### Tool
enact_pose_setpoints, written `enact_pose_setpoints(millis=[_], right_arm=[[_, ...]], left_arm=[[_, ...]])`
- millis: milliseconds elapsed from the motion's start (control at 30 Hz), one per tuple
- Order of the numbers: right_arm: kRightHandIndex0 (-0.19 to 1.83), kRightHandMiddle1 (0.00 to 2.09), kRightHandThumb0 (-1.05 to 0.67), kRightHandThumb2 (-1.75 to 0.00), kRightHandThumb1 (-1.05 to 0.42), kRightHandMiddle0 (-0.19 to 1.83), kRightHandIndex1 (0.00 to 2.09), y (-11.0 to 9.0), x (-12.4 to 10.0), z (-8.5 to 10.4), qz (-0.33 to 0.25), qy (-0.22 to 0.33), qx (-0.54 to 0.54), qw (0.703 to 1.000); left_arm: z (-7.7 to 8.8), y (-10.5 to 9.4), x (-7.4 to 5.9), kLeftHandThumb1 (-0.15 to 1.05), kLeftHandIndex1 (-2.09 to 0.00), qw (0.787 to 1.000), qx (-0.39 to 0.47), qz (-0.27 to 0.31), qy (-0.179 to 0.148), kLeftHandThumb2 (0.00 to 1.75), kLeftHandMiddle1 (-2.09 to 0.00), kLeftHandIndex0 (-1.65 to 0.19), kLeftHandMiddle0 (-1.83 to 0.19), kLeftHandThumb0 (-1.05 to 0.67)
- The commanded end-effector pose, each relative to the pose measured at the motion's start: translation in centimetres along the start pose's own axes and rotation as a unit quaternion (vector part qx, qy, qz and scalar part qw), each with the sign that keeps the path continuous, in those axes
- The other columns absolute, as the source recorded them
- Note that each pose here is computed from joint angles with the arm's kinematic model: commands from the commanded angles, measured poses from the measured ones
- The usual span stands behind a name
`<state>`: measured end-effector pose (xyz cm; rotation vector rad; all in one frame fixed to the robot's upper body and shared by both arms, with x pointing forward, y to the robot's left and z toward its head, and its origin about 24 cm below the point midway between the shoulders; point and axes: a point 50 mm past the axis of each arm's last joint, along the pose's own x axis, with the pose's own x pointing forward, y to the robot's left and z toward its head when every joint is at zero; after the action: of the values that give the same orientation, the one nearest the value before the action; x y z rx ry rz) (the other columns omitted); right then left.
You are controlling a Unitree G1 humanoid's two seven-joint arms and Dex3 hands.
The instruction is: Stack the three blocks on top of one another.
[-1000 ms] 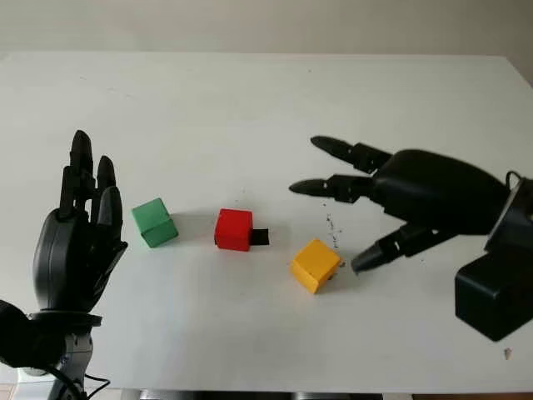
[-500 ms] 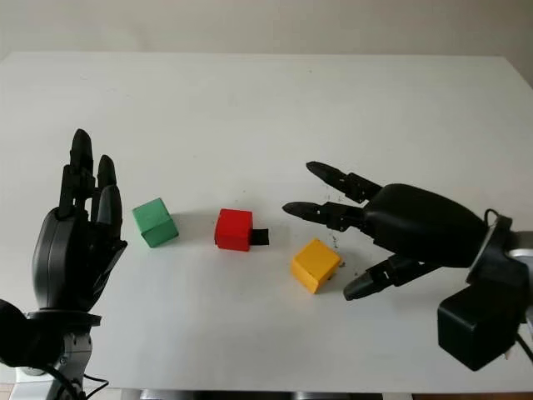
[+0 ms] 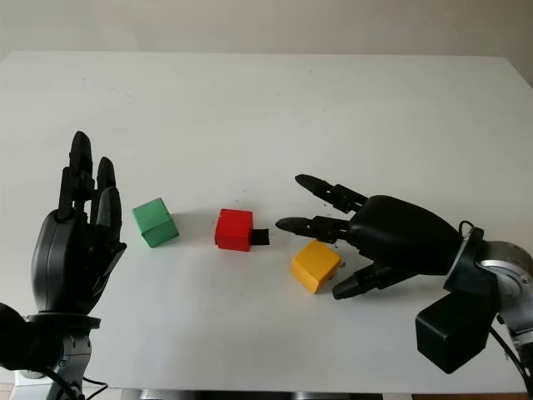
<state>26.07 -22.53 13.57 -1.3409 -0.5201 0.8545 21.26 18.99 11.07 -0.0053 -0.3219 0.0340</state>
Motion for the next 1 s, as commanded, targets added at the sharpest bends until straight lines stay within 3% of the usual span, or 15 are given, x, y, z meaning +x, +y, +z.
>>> enact_pose_setpoints(millis=[0, 167, 267, 300, 500, 967], right_arm=[[-0.12, 0.16, -0.52, -0.05, -0.95, 0.35, 0.06, -0.21, 0.23, 0.01, -0.007, -0.007, -0.004, 1.0], [-0.09, 0.23, -0.5, -0.05, -0.95, 0.42, 0.07, -0.19, 0.35, -0.02, -0.016, -0.012, -0.004, 1.0], [-0.04, 0.99, -0.47, -0.05, -0.96, 0.11, 0.06, -0.23, 0.37, -0.06, -0.024, -0.017, -0.004, 1.0], [-0.04, 1.15, -0.47, -0.06, -0.97, 0.05, 0.06, -0.25, 0.37, -0.07, -0.026, -0.018, -0.005, 0.999], [-0.01, 1.56, -0.44, -0.06, -1.01, 0.01, 0.06, -0.38, 0.36, -0.1, -0.04, -0.022, -0.01, 0.999], [0.03, 1.65, -0.4, -0.06, -1.03, 0.04, 0.06, -0.86, 0.45, -0.17, -0.046, -0.028, -0.008, 0.998]], left_arm=[[0.37, 0.04, -0.2, 1.05, -0.05, 1.0, 0.001, 0.002, -0.008, 0.52, -0.06, 0.18, 0.17, -0.64], [0.33, 0.08, -0.22, 1.05, -0.05, 1.0, 0.001, 0.0, -0.008, 0.51, -0.05, 0.18, 0.17, -0.64], [0.32, 0.08, -0.24, 1.05, -0.05, 1.0, 0.003, 0.001, -0.007, 0.52, -0.05, 0.18, 0.17, -0.64], [0.32, 0.08, -0.24, 1.05, -0.05, 1.0, 0.003, 0.001, -0.008, 0.52, -0.05, 0.18, 0.17, -0.64], [0.31, 0.03, -0.21, 1.05, -0.05, 1.0, 0.005, 0.001, -0.008, 0.52, -0.06, 0.18, 0.17, -0.64], [0.45, -0.2, 0.16, 1.05, -0.05, 1.0, 0.007, -0.004, -0.008, 0.53, -0.05, 0.19, 0.17, -0.64]])
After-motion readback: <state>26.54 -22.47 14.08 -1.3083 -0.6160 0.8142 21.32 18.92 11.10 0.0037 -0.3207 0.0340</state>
